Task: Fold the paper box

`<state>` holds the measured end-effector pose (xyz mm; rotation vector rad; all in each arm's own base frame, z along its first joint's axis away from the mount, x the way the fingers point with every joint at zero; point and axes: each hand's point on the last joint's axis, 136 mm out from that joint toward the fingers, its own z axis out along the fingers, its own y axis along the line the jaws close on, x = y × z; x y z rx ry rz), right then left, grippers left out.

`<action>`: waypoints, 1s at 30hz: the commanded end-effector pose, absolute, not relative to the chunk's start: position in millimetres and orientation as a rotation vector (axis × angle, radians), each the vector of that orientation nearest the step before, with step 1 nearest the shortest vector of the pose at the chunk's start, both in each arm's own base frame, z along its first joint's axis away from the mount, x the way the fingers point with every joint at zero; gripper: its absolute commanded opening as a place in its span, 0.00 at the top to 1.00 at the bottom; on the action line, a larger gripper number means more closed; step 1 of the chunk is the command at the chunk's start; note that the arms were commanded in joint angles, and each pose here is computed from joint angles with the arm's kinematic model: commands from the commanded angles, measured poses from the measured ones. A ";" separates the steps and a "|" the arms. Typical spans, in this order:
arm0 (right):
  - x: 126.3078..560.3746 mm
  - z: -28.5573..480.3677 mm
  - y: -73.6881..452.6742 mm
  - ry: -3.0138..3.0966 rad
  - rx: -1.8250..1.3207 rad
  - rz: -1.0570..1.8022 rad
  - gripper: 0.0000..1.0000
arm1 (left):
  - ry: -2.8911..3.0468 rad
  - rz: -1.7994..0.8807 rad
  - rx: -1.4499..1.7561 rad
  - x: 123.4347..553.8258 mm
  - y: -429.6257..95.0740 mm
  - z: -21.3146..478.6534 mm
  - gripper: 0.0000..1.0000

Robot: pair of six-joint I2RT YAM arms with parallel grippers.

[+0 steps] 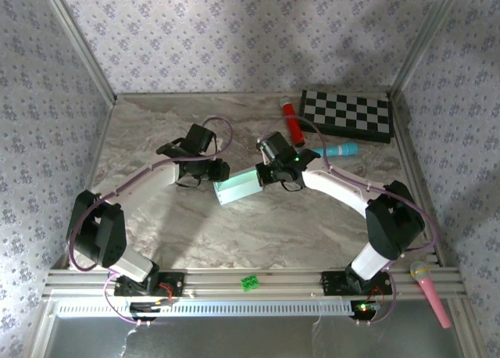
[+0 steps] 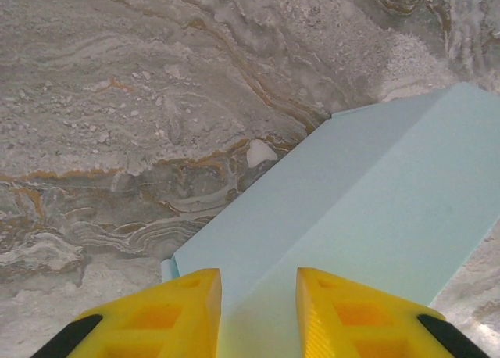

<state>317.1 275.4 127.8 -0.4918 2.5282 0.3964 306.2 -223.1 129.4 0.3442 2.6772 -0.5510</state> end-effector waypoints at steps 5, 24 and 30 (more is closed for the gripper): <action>298.7 95.8 265.1 2.661 -0.513 0.324 1.00 | 2.726 -0.354 0.443 292.5 -211.3 104.3 0.69; 304.2 108.8 266.8 2.622 -0.503 0.323 0.75 | 2.619 -0.134 0.565 284.9 -206.3 90.9 0.66; 305.5 113.6 267.0 2.607 -0.495 0.330 0.69 | 2.579 0.012 0.577 284.2 -200.8 85.8 0.66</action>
